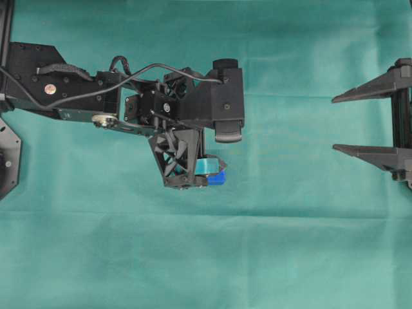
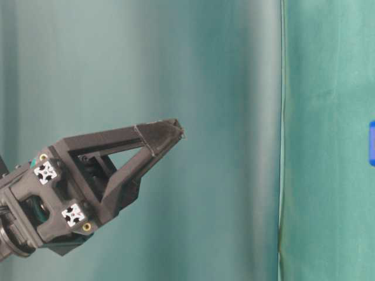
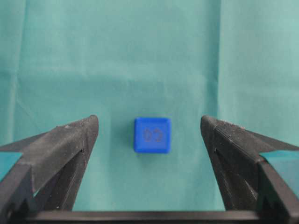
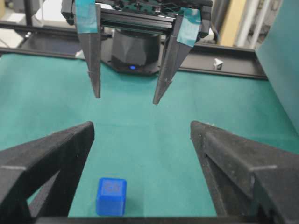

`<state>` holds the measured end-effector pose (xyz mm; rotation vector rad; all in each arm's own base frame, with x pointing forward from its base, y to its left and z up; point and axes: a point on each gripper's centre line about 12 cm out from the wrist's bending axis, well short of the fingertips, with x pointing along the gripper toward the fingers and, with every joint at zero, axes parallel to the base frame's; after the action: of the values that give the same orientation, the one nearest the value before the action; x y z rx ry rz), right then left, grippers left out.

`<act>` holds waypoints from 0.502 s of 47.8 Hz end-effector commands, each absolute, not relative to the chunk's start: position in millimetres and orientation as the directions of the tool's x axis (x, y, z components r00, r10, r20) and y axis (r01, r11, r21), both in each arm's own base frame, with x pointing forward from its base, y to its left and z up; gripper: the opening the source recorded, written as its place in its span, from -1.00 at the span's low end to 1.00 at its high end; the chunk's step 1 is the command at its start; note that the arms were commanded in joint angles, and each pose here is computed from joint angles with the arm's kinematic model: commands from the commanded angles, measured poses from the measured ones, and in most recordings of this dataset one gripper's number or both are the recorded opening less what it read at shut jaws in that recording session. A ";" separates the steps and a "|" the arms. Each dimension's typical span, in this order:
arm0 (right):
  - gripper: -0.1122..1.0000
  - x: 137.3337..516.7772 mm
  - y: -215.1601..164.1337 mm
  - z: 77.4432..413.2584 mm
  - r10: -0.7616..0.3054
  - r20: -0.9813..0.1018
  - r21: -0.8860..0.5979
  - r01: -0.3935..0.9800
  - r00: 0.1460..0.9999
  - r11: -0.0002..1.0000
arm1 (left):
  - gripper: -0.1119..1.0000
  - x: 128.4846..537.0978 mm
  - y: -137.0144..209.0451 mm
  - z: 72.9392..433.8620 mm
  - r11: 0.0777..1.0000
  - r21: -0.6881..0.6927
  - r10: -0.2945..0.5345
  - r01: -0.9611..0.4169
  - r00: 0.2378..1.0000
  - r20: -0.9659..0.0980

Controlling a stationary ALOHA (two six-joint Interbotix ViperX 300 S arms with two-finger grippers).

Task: Handover the blue block to the right arm after grasping it with the left arm, then place it in the designated position.
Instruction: 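Lower the left gripper and close it on the blue cube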

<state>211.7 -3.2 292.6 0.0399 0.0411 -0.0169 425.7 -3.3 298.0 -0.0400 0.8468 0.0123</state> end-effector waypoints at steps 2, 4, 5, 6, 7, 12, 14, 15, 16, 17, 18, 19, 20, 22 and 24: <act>0.89 214.4 -3.5 303.2 -0.017 -0.015 0.038 0.018 1.000 0.999 | 1.00 425.3 -7.6 306.6 0.999 -0.029 -0.011 -0.015 0.689 -0.724; 0.89 214.4 -3.5 303.2 -0.017 -0.015 0.038 0.018 1.000 0.999 | 1.00 425.1 -7.6 304.8 0.999 -0.029 -0.011 -0.015 0.689 -0.724; 0.89 214.4 -3.5 303.2 -0.017 -0.015 0.038 0.018 1.000 0.999 | 1.00 425.3 -8.3 303.3 1.000 -0.029 -0.012 -0.013 0.689 -0.724; 0.89 214.5 -3.5 303.8 -0.017 -0.014 0.038 0.018 1.000 0.999 | 1.00 425.3 -8.3 302.5 1.000 -0.029 -0.012 -0.013 0.691 -0.723; 0.89 214.4 -3.5 303.2 -0.017 -0.015 0.038 0.018 1.000 0.999 | 1.00 425.3 -8.3 301.7 1.000 -0.029 -0.012 -0.013 0.692 -0.722; 0.89 214.7 -3.5 302.9 -0.017 -0.017 0.038 0.018 1.000 0.999 | 1.00 424.2 -8.2 293.7 0.999 -0.030 -0.012 -0.014 0.693 -0.721; 0.89 215.2 -3.5 302.2 -0.017 -0.020 0.038 0.018 1.000 0.999 | 1.00 423.9 -8.2 290.8 1.000 -0.029 -0.012 -0.013 0.695 -0.719; 0.89 215.2 -3.5 302.2 -0.017 -0.020 0.038 0.018 1.000 0.999 | 1.00 423.7 -8.2 289.1 0.999 -0.030 -0.012 -0.014 0.696 -0.718; 0.89 215.2 -3.5 302.2 -0.017 -0.020 0.038 0.018 1.000 0.999 | 1.00 423.2 -8.2 287.1 1.000 -0.029 -0.012 -0.013 0.695 -0.719; 0.89 215.5 -3.5 301.9 -0.017 -0.021 0.038 0.018 1.000 0.999 | 1.00 423.0 -8.2 285.5 0.999 -0.030 -0.012 -0.014 0.696 -0.718; 0.89 215.8 -3.6 301.6 -0.017 -0.023 0.038 0.018 1.000 0.999 | 1.00 422.9 -8.2 283.9 0.999 -0.030 -0.012 -0.013 0.698 -0.716; 0.89 216.0 -3.6 301.2 -0.017 -0.025 0.038 0.018 1.000 0.999 | 1.00 422.8 -8.2 281.1 0.999 -0.030 -0.012 -0.013 0.698 -0.716; 0.89 216.0 -3.6 301.2 -0.017 -0.025 0.038 0.018 1.000 0.999 | 1.00 422.5 -8.2 279.5 0.999 -0.030 -0.012 -0.013 0.699 -0.715; 0.89 216.5 -3.6 299.9 -0.017 -0.029 0.038 0.018 0.999 0.999 | 1.00 421.5 -8.2 274.3 0.999 -0.034 -0.012 -0.016 0.702 -0.713; 0.89 216.8 -3.6 300.2 -0.017 -0.029 0.038 0.018 0.999 0.999 | 1.00 420.5 -8.3 270.0 0.999 -0.041 -0.013 -0.022 0.703 -0.711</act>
<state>213.4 -3.2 290.3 0.0400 0.0518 -0.0171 420.8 -6.5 265.1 -0.0428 0.8285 0.0072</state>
